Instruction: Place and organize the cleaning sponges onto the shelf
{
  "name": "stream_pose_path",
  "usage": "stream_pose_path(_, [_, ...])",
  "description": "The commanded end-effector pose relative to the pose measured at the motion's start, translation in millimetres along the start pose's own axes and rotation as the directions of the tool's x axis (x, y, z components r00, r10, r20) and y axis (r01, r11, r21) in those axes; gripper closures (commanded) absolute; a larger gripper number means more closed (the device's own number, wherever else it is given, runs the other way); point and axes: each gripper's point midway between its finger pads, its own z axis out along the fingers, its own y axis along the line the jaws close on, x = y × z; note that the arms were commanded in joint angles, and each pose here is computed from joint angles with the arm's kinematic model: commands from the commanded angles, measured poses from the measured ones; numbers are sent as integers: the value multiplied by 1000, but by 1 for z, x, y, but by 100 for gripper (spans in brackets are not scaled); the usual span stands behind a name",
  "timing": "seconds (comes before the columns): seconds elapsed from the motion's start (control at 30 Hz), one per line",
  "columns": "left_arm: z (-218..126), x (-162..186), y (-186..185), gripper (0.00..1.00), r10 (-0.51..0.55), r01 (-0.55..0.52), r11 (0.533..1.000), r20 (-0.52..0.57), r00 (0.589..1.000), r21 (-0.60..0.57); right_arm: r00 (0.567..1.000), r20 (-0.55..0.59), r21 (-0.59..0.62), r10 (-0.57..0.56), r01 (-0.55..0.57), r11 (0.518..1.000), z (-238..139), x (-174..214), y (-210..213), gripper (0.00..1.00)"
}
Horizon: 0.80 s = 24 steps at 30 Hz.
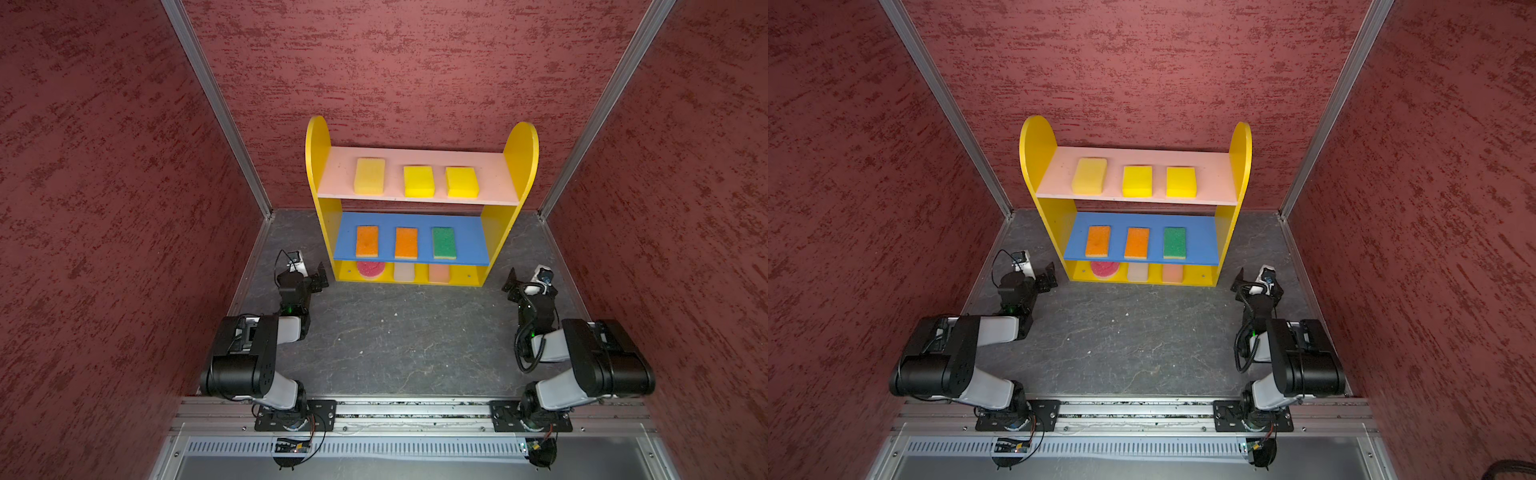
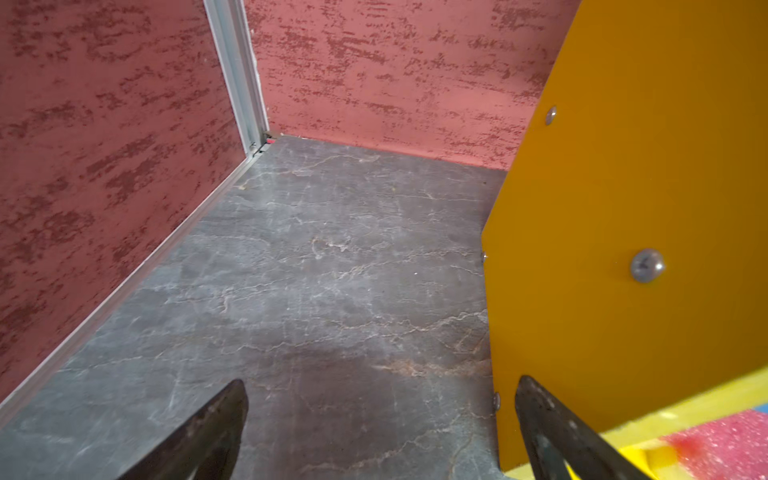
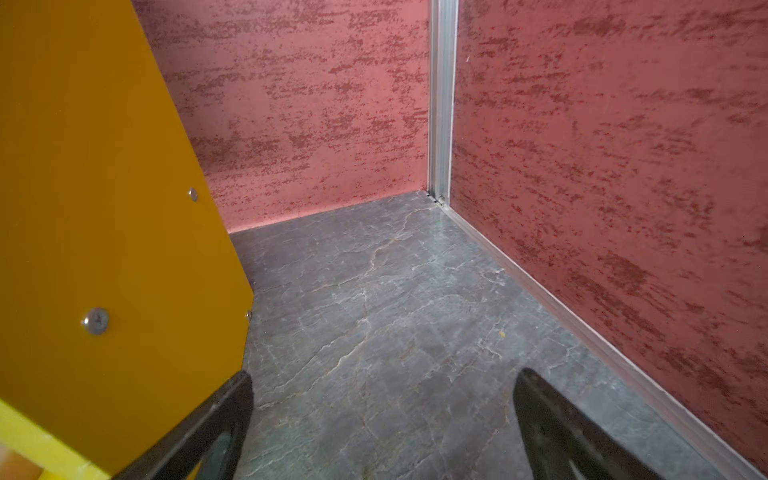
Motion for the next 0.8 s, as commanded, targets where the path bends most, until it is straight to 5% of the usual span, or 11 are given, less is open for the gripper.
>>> stream_pose_path(0.0, [-1, -4, -5, 1, 5, -6, 999, 32, 999, 33, 998, 58, -45, 11, -8, 999, 4, -16, 8, 1])
stream_pose_path(0.2, [-5, -4, -7, 1, -22, 16, 995, 50, 999, 101, 1000, 5, -47, -8, 9, 999, 18, -12, 13, 1])
stream_pose_path(0.77, [0, -2, -12, 1, 24, -26, 998, 31, 999, 61, 999, -19, -134, -48, 45, 990, 20, -8, 29, 1])
